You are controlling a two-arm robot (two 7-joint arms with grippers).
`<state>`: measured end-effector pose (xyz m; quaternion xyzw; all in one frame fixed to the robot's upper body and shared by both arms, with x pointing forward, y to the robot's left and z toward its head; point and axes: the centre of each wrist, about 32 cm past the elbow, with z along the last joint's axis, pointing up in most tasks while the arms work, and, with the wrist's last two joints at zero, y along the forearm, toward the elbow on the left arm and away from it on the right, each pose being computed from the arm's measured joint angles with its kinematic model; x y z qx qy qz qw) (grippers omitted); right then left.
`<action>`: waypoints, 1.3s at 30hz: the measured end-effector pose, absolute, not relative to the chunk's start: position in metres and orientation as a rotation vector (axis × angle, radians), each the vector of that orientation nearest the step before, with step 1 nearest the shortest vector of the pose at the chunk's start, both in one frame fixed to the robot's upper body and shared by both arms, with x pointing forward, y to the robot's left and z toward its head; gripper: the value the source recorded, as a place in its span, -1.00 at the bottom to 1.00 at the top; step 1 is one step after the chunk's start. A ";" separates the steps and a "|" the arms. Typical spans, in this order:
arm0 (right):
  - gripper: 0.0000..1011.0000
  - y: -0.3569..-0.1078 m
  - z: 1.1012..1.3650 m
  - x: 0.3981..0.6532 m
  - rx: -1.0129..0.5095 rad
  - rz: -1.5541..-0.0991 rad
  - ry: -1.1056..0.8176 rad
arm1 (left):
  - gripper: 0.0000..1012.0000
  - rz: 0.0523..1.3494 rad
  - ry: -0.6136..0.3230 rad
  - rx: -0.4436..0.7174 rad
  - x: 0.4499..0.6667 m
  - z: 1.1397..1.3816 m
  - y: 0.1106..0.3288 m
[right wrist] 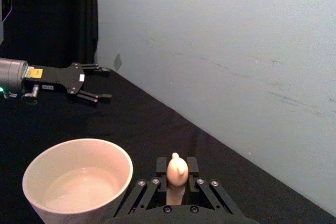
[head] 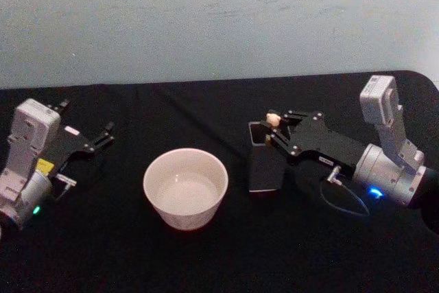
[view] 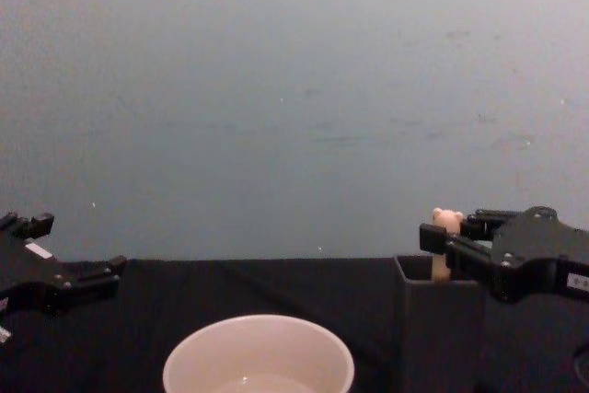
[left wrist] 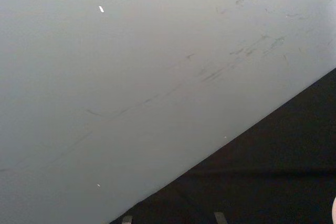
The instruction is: Pick up the stirring spoon with one hand, stir inside the cup, then place it back in its original position.
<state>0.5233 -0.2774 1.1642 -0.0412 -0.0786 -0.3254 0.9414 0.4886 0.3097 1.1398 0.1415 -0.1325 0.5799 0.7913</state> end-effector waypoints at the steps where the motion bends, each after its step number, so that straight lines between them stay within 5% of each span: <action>1: -0.58 -0.277 1.164 0.523 -0.084 -0.664 -0.160 | 0.98 1.248 -0.285 0.304 0.489 1.140 0.310; 5: -0.52 -0.277 1.164 0.523 -0.084 -0.664 -0.160 | 0.98 1.248 -0.285 0.304 0.489 1.140 0.310; 28: 0.92 -0.277 1.164 0.523 -0.082 -0.662 -0.160 | 0.98 1.248 -0.285 0.304 0.489 1.140 0.310; 39: 0.98 -0.277 1.173 0.526 -0.040 -0.663 -0.175 | 0.98 1.248 -0.285 0.304 0.489 1.140 0.310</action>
